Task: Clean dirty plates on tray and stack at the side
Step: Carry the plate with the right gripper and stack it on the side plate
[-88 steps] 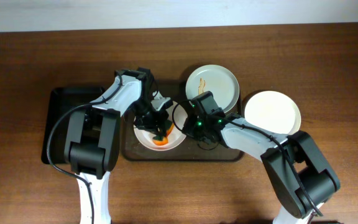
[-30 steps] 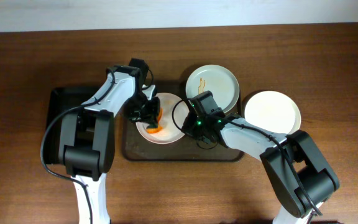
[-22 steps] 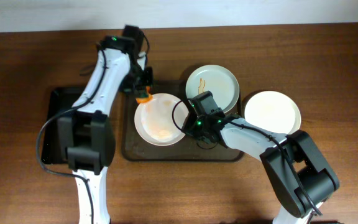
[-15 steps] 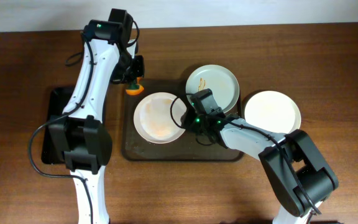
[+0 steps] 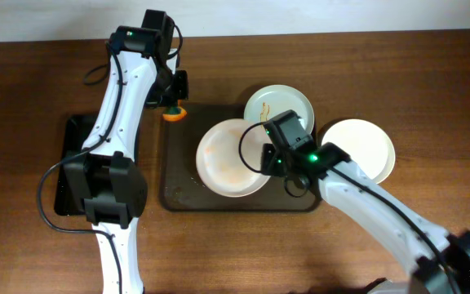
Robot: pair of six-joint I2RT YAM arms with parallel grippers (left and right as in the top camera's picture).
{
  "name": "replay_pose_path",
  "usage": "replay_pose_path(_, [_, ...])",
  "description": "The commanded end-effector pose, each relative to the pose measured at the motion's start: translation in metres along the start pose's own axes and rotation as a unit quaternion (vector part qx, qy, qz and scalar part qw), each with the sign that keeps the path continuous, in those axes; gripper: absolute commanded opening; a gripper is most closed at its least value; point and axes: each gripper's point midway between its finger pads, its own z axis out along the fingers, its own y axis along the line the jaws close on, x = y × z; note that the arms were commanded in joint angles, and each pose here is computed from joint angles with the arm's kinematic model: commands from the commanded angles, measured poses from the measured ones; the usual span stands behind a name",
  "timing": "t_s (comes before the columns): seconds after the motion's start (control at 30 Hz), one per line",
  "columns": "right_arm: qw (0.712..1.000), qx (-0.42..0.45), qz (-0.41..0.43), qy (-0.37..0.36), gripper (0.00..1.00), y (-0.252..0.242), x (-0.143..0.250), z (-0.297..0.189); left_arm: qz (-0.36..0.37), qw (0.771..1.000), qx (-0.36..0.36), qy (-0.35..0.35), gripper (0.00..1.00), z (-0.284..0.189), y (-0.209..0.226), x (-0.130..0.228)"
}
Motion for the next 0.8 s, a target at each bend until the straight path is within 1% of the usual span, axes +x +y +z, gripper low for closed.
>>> replay_pose_path(0.0, [0.977,0.139,-0.086,-0.138,0.04,-0.019,-0.034,-0.05,0.008,1.0,-0.017,-0.015,0.0,-0.006,0.006,-0.005])
replay_pose_path(0.07, [0.959,0.19,-0.114,-0.175,0.04,-0.019,-0.035,-0.065,0.008,1.0,-0.017,-0.015,0.0,-0.006,0.006,-0.005])
replay_pose_path(0.1, [0.936,0.237,-0.14,-0.219,0.04,-0.017,-0.038,-0.081,0.008,1.0,-0.017,-0.015,0.0,-0.006,0.006,-0.005])
replay_pose_path(0.2, [0.867,0.317,-0.196,-0.331,0.04,0.004,-0.041,-0.126,0.008,1.0,-0.017,-0.014,0.0,-0.006,0.006,-0.005])
replay_pose_path(0.27, [0.827,0.35,-0.222,-0.379,0.04,0.017,-0.04,-0.151,0.008,1.0,-0.018,-0.014,0.0,-0.006,0.006,-0.005])
replay_pose_path(0.37, [0.787,0.387,-0.231,-0.421,0.04,0.025,-0.041,-0.175,0.008,1.0,-0.018,-0.015,0.0,-0.006,0.006,-0.005])
replay_pose_path(0.43, [0.772,0.405,-0.224,-0.435,0.04,0.022,-0.043,-0.184,0.008,1.0,-0.017,-0.015,0.0,-0.006,0.006,-0.005])
replay_pose_path(0.5, [0.779,0.395,-0.218,-0.435,0.04,0.024,-0.043,-0.181,0.008,1.0,-0.017,-0.015,0.0,-0.006,0.006,-0.005])
replay_pose_path(0.53, [0.793,0.377,-0.219,-0.426,0.04,0.027,-0.042,-0.174,0.008,1.0,-0.018,-0.015,0.0,-0.006,0.006,-0.005])
replay_pose_path(0.57, [0.814,0.348,-0.226,-0.407,0.04,0.032,-0.039,-0.162,0.008,1.0,-0.018,-0.015,0.0,-0.006,0.007,-0.005])
replay_pose_path(0.6, [0.865,0.271,-0.222,-0.36,0.04,0.044,-0.027,-0.132,0.008,1.0,-0.018,-0.015,0.0,-0.006,0.007,-0.005])
replay_pose_path(0.63, [0.9,0.217,-0.205,-0.318,0.04,0.049,-0.016,-0.112,0.008,1.0,-0.02,-0.015,0.0,-0.006,0.007,-0.005])
replay_pose_path(0.67, [0.953,0.142,-0.146,-0.222,0.04,0.045,0.003,-0.079,0.008,0.999,-0.029,-0.015,0.0,-0.006,0.01,-0.005])
replay_pose_path(0.7, [0.977,0.106,-0.1,-0.155,0.04,0.037,0.012,-0.063,0.008,0.999,-0.039,-0.014,0.0,-0.007,0.014,-0.004])
replay_pose_path(0.73, [0.988,0.083,-0.072,-0.106,0.04,0.028,0.013,-0.053,0.008,0.999,-0.039,-0.013,0.0,-0.007,0.014,-0.004])
replay_pose_path(0.77, [0.996,0.065,-0.02,-0.058,0.04,0.006,0.006,-0.045,0.008,0.999,-0.039,-0.013,0.0,-0.007,0.014,-0.004])
